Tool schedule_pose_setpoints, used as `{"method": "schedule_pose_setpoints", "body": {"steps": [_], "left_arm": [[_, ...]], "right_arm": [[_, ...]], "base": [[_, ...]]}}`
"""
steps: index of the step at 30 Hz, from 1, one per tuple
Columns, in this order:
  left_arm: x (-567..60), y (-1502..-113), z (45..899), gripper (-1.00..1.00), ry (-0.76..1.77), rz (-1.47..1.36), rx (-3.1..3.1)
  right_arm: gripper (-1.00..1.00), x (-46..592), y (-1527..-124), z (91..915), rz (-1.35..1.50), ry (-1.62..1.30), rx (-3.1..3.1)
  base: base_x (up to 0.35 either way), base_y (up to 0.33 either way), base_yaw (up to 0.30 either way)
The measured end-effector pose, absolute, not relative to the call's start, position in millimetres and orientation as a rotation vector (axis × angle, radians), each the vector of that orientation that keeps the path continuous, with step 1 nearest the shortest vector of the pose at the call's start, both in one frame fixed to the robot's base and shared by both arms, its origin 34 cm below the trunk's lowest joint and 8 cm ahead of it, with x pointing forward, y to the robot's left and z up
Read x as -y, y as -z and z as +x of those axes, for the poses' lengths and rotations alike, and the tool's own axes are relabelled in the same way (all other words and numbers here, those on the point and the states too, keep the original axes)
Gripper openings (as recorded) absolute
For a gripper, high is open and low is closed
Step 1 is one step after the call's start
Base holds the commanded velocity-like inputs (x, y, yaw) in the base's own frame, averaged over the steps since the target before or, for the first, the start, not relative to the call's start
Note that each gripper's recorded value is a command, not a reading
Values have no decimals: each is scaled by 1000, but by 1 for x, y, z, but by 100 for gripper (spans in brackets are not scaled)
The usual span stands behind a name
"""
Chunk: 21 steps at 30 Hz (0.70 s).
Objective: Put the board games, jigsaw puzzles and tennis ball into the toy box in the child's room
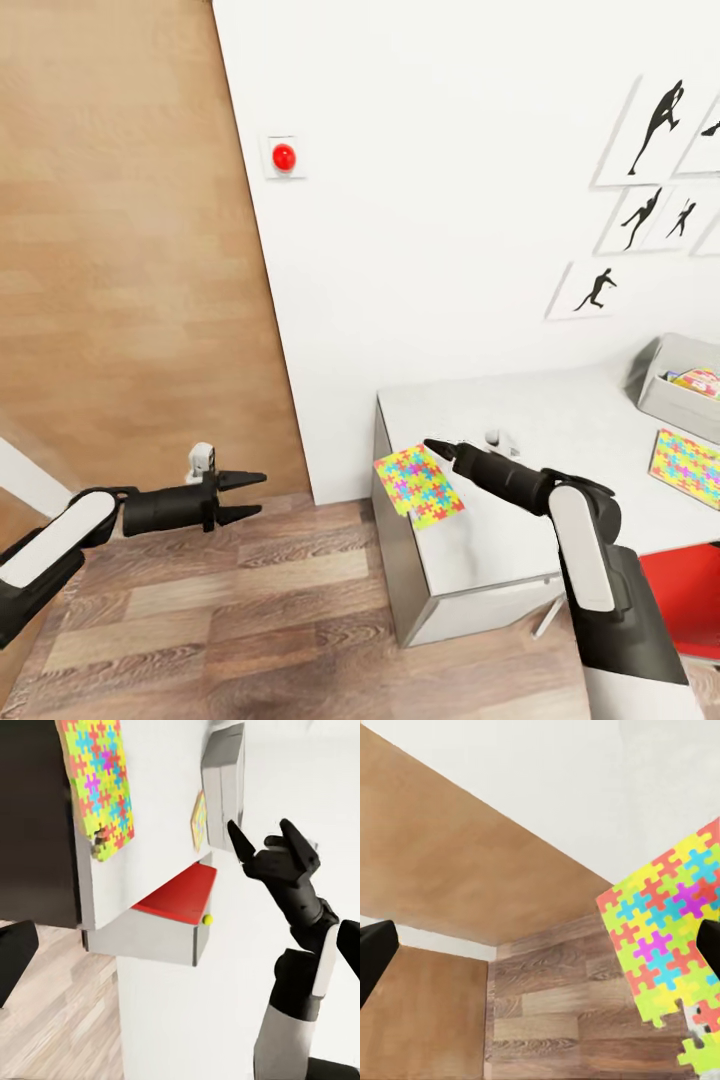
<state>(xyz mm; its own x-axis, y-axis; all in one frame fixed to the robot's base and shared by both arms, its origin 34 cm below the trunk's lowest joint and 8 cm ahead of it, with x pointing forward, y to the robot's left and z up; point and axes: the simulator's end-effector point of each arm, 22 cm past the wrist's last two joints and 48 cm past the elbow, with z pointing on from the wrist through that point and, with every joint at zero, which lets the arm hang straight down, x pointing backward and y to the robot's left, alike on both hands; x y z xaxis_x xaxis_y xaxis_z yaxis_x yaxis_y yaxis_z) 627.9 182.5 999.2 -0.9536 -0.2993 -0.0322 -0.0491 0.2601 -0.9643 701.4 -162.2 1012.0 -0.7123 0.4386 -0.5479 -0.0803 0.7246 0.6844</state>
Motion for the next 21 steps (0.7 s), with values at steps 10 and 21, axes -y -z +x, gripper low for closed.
{"method": "schedule_pose_setpoints", "body": {"steps": [10, 21], "left_arm": [[-159, -933, 645, 100, 1584, -410, -2400], [-148, -895, 662, 100, 1394, -444, -2380]], "right_arm": [[100, 134, -1041, 636, 194, -1267, -1849], [100, 143, -1063, 619, 163, -1329, -1731]], "base": [[0, 0, -5], [0, 0, 0]]}}
